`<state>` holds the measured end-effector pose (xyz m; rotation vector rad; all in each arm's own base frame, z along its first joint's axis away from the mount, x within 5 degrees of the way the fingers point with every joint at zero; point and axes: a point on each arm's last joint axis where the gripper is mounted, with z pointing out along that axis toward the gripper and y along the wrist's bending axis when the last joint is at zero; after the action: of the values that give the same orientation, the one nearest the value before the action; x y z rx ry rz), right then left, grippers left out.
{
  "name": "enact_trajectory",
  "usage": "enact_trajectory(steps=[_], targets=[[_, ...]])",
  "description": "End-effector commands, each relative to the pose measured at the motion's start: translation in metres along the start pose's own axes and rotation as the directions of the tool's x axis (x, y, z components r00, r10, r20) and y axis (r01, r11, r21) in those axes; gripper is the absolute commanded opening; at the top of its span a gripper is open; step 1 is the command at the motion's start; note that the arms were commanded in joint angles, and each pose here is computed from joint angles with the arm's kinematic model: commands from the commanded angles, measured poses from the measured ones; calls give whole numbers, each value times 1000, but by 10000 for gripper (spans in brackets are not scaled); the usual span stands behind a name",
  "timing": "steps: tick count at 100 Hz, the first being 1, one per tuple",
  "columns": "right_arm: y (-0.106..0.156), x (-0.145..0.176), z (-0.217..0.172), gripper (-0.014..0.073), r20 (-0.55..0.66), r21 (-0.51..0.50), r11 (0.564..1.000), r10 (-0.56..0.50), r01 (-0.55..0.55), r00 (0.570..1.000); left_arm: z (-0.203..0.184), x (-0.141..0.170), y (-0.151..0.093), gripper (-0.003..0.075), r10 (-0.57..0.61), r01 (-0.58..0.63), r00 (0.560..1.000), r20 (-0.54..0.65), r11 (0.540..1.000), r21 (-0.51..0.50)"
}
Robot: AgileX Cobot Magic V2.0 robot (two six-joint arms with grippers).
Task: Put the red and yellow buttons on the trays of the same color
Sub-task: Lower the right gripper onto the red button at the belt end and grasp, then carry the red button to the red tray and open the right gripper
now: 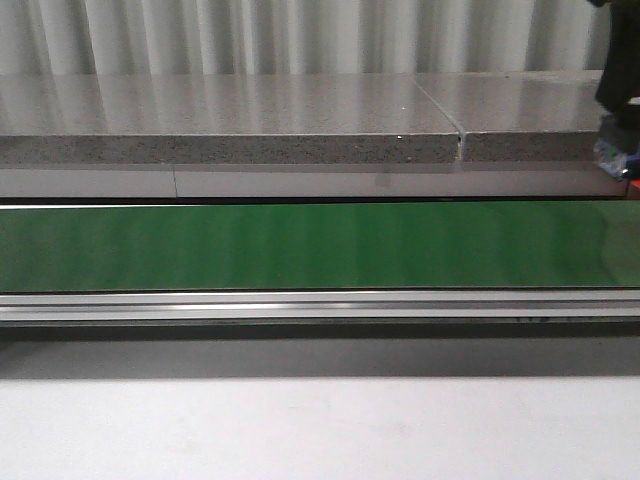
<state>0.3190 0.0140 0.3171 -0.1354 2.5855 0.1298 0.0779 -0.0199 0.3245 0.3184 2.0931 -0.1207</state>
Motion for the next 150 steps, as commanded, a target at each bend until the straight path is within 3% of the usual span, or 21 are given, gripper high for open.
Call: enact_trajectory(steps=[1,18,54,74,96,114,150], targets=[[-21,-13,-32,110,138,43,996,73,-80,988,-5,-13,-1,-20,-7,6,996,87,1000,10],[-64,-13,-44,110,206,110,966,206,-232,957,-5,-13,-1,-20,-7,6,996,87,1000,10],[-138,-2,-43,110,320,189,852,416,-488,851,-5,-13,-1,-20,-7,6,996,87,1000,10],[-159,-1,-23,110,330,202,823,453,-530,828,-5,-13,-1,-20,-7,6,996,87,1000,10],[-184,7,-16,110,374,202,752,532,-627,760,-5,-13,-1,-20,-7,6,996,87,1000,10],[-199,9,-13,110,420,204,725,542,-658,728,-5,-13,-1,-20,-7,6,996,87,1000,10],[-217,-1,18,110,439,120,679,618,-724,652,-5,-13,-1,-20,-7,6,996,87,1000,10]])
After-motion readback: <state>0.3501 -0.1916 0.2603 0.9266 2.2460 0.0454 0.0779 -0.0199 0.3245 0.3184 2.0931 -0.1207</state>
